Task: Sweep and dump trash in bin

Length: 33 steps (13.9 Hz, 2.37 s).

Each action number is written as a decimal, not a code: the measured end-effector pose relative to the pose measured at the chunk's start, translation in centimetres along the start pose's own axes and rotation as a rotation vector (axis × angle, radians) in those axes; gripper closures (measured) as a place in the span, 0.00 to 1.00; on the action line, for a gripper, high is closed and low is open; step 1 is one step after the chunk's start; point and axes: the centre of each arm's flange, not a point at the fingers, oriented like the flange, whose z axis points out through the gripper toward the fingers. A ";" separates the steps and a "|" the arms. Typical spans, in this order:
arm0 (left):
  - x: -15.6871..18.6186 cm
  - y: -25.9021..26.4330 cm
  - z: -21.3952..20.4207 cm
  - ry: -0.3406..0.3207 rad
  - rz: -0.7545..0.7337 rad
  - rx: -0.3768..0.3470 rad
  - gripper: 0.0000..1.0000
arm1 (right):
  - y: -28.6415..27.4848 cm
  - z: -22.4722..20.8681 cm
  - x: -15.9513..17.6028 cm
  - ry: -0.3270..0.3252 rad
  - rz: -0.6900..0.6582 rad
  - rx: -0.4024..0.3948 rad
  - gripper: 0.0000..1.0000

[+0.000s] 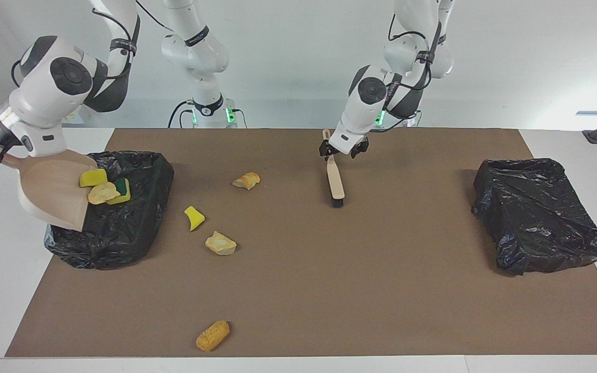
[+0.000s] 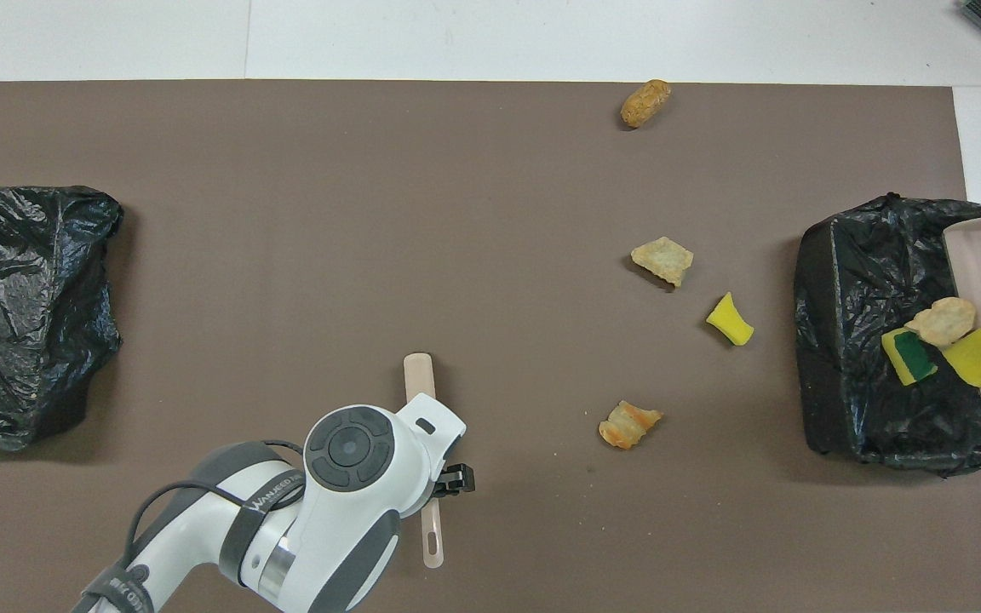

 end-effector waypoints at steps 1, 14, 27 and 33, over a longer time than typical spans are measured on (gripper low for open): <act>1.2 -0.7 -1.3 0.020 -0.001 -0.014 0.00 | 0.1 -0.5 -0.7 -0.006 -0.010 -0.009 0.68; 9.2 -20.2 -14.0 0.079 0.201 0.047 0.00 | -1.6 -4.2 -0.5 0.505 0.290 0.128 0.68; 11.3 -22.4 -29.1 0.227 0.208 0.078 0.00 | -0.1 -26.3 17.2 0.787 0.957 0.567 0.68; 12.2 -22.3 -28.8 0.191 0.207 0.087 0.00 | 2.6 -32.1 27.7 0.849 1.259 0.770 0.68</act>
